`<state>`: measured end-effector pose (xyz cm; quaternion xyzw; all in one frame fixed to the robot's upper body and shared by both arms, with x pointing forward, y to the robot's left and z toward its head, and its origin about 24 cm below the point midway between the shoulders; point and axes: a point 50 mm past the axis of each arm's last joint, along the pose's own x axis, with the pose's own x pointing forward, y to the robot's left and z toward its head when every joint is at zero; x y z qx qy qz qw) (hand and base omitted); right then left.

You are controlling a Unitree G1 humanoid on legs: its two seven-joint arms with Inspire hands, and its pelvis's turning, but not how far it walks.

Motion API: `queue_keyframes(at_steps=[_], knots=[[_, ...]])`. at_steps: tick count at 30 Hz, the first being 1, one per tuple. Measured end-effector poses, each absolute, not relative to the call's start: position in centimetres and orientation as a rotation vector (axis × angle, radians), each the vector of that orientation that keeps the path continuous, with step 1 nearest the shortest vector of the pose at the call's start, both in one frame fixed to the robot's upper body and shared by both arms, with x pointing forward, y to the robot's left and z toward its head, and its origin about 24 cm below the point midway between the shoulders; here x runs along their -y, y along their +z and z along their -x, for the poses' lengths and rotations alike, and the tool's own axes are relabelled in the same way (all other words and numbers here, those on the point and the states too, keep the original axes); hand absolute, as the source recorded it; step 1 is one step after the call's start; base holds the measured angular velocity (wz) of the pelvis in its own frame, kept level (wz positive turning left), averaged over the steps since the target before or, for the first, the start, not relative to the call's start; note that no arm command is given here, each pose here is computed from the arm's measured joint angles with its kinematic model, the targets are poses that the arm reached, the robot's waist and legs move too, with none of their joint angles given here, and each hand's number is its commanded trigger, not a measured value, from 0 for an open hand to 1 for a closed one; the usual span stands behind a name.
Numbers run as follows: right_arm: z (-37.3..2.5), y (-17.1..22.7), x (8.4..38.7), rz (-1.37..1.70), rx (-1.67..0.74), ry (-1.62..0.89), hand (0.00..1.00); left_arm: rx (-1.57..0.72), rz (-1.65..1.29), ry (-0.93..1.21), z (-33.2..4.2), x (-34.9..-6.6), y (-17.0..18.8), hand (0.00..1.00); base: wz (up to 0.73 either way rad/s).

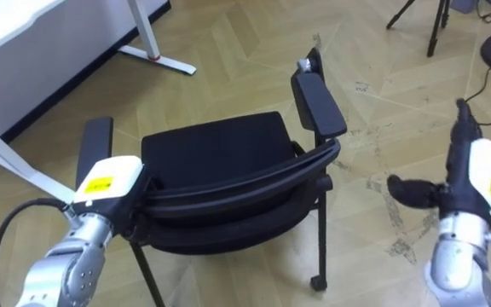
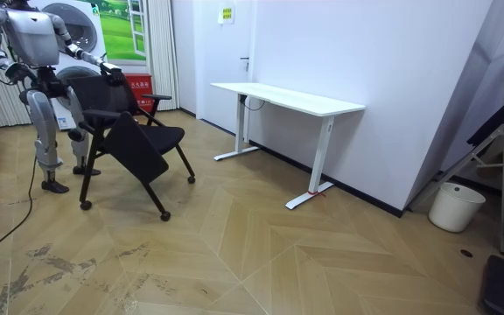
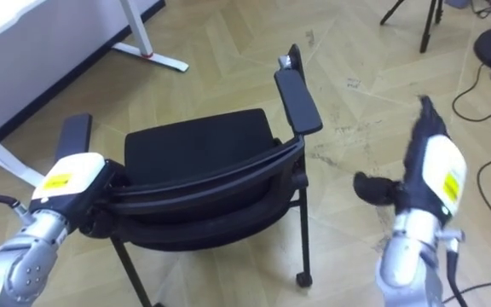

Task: Push chair

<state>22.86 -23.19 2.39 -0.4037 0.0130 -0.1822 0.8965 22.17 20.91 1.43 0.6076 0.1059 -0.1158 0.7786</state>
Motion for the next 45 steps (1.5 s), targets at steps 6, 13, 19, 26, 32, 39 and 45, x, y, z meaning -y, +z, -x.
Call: queue_keyframes(at_steps=[6, 13, 19, 26, 32, 39, 45], knots=[[-23.9, 4.0, 22.1, 0.959, 0.053, -0.237, 0.00, -0.207, -1.326, -0.256, -22.5, -21.0, 1.8, 1.00, -0.03], [-24.0, 4.1, 20.7, 1.037, 0.063, -0.073, 0.00, -0.167, -1.341, -0.269, -22.8, -20.8, 2.0, 1.00, 0.00], [-23.7, 3.1, 19.8, 1.161, 0.016, 0.128, 0.00, -0.133, -1.356, -0.301, -23.0, -20.6, 2.2, 1.00, 0.04], [-23.4, 2.8, 19.8, 1.235, 0.000, 0.248, 0.00, -0.111, -1.358, -0.330, -23.1, -20.6, 2.4, 1.00, 0.02], [-23.3, 3.4, 19.2, 1.275, 0.013, 0.314, 0.00, -0.104, -1.357, -0.336, -23.1, -20.5, 2.4, 1.00, 0.01], [-23.3, 3.6, 19.2, 1.322, 0.015, 0.337, 0.00, -0.085, -1.357, -0.343, -23.2, -20.4, 2.6, 1.00, 0.07], [-23.3, 3.6, 19.1, 1.362, 0.022, 0.338, 0.00, -0.077, -1.356, -0.347, -23.2, -20.3, 2.5, 1.00, 0.02]])
